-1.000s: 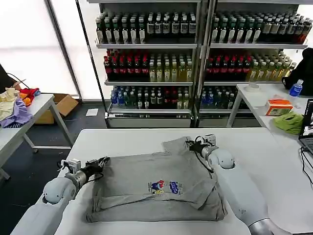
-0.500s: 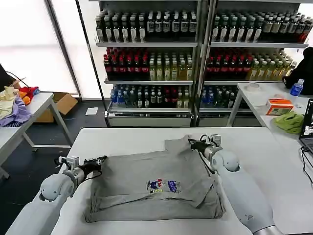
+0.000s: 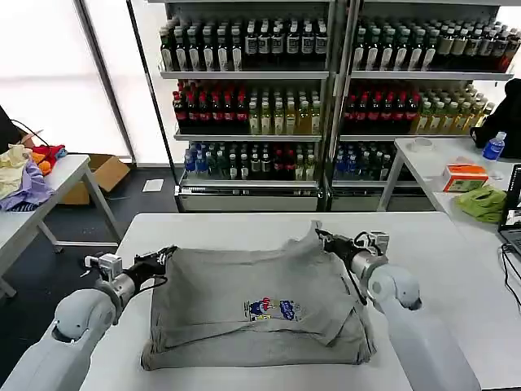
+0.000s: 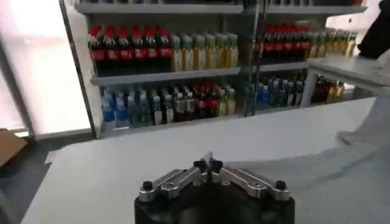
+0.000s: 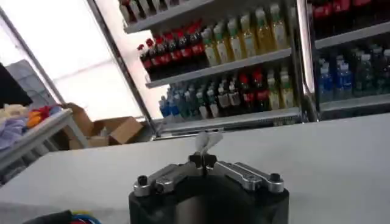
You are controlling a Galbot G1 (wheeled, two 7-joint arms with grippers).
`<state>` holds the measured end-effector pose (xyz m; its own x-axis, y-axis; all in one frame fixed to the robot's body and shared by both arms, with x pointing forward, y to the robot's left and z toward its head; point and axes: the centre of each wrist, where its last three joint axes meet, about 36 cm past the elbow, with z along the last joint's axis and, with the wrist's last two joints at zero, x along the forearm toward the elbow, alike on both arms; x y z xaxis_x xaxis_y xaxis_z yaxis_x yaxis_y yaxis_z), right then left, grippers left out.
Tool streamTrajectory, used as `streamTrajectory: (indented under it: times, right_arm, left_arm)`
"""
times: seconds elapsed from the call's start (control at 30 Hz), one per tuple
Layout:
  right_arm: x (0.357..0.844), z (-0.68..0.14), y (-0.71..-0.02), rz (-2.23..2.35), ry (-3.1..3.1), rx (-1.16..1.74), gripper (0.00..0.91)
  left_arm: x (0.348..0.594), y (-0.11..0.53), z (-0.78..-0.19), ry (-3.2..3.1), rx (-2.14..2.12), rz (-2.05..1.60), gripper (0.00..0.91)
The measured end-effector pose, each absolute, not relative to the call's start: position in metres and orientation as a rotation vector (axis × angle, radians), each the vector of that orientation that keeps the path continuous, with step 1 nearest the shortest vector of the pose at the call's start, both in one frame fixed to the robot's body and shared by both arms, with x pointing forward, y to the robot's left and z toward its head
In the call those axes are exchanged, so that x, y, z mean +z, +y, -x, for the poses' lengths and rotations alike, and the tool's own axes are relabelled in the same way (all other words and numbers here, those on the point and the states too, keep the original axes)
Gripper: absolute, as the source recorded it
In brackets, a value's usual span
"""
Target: Fold and organize the clothes.
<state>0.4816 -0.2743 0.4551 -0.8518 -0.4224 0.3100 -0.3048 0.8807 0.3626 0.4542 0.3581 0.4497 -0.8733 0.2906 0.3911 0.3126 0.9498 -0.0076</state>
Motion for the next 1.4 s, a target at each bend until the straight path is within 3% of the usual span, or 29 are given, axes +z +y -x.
streamTrajectory:
  times: [0.53,0.63,0.67,0.7,0.73,0.8,1.4]
  right_arm:
    - [0.463,-0.368,-0.285,-0.516,-2.641,-0.508,0.0]
    - [0.457,-0.35,-0.284,-0.502,-2.614,-0.507,0.0]
    - [0.455,-0.345,-0.284,-0.493,-2.605,-0.506,0.01]
    - [0.455,-0.34,-0.284,-0.486,-2.599,-0.503,0.202]
    - [0.454,-0.334,-0.284,-0.478,-2.593,-0.5,0.736]
    - [0.453,-0.326,-0.283,-0.465,-2.584,-0.492,0.907]
    - [0.462,-0.293,-0.31,-0.334,-2.788,-0.27,0.907]
  left_arm:
    - [0.459,0.36,-0.377,-2.679,-0.103,0.372,0.02]
    - [0.458,0.36,-0.36,-2.661,-0.117,0.373,0.282]
    - [0.457,0.359,-0.355,-2.654,-0.125,0.375,0.816]
    - [0.457,0.359,-0.35,-2.647,-0.13,0.382,0.907]
    - [0.455,0.357,-0.345,-2.637,-0.137,0.387,0.907]
    - [0.453,0.354,-0.335,-2.619,-0.152,0.397,0.907]
    - [0.465,0.336,-0.286,-2.631,-0.198,0.26,0.907]
